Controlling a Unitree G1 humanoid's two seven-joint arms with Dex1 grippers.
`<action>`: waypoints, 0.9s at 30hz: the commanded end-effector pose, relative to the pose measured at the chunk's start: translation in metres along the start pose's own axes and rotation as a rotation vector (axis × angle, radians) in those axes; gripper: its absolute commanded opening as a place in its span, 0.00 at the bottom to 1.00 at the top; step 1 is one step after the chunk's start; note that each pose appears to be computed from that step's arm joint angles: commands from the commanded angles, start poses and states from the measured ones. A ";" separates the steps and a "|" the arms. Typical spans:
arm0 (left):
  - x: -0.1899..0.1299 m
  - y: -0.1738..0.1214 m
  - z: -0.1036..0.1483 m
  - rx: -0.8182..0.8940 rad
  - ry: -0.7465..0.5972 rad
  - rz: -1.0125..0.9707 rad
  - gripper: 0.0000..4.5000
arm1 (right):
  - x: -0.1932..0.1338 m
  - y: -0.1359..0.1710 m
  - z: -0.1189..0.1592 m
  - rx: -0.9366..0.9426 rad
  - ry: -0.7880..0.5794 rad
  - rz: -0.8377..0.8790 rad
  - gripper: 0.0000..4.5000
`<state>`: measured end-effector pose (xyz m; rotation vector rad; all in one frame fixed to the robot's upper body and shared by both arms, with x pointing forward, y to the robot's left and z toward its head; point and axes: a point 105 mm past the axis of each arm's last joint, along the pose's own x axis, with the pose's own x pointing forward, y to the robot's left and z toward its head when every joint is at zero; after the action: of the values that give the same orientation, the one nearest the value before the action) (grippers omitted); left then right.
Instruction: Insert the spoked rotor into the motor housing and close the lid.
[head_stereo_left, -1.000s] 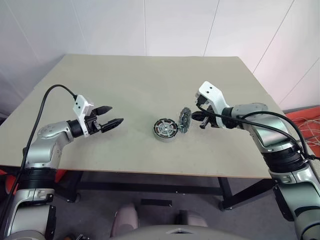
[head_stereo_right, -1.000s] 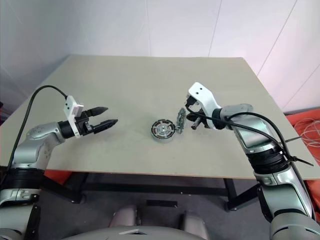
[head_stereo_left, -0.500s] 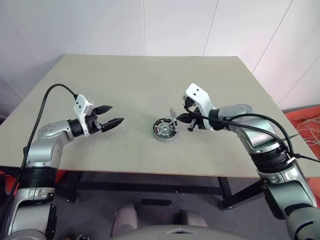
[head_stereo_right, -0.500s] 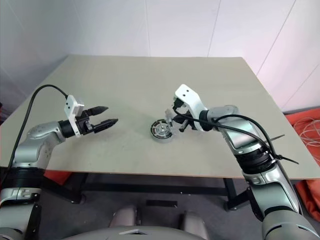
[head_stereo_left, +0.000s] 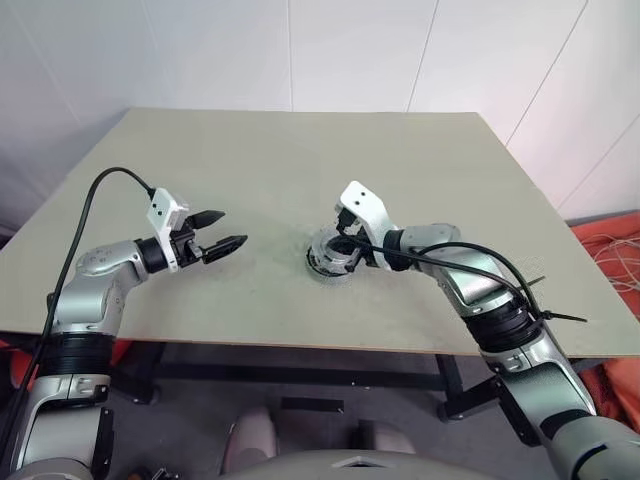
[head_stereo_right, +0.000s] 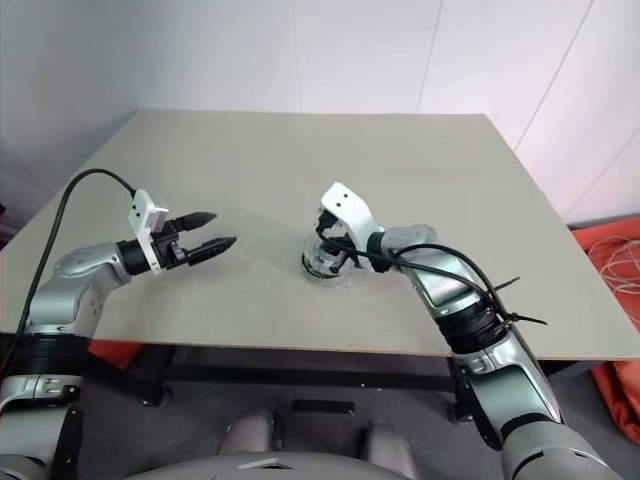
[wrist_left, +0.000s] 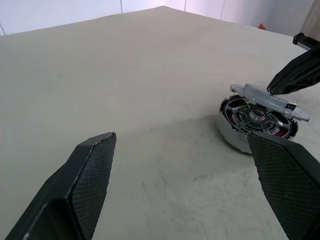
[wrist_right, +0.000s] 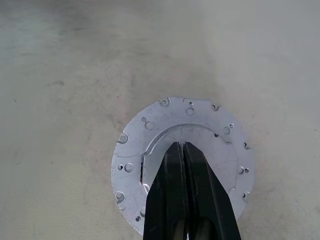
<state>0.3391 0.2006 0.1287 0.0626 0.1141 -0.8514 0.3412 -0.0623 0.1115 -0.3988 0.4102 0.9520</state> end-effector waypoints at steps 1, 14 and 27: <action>0.002 0.001 0.014 0.045 -0.035 -0.004 1.00 | 0.002 -0.001 0.001 -0.023 -0.010 -0.020 0.01; 0.004 -0.010 0.007 0.004 -0.022 -0.072 1.00 | 0.016 -0.004 -0.022 -0.039 0.035 -0.030 0.01; 0.002 -0.028 -0.030 0.034 0.046 -0.125 1.00 | -0.001 -0.007 0.006 -0.055 -0.212 0.072 0.04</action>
<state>0.3185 0.1884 0.0920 0.0656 0.1866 -0.9464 0.3467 -0.0608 0.1050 -0.3466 0.2517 1.0532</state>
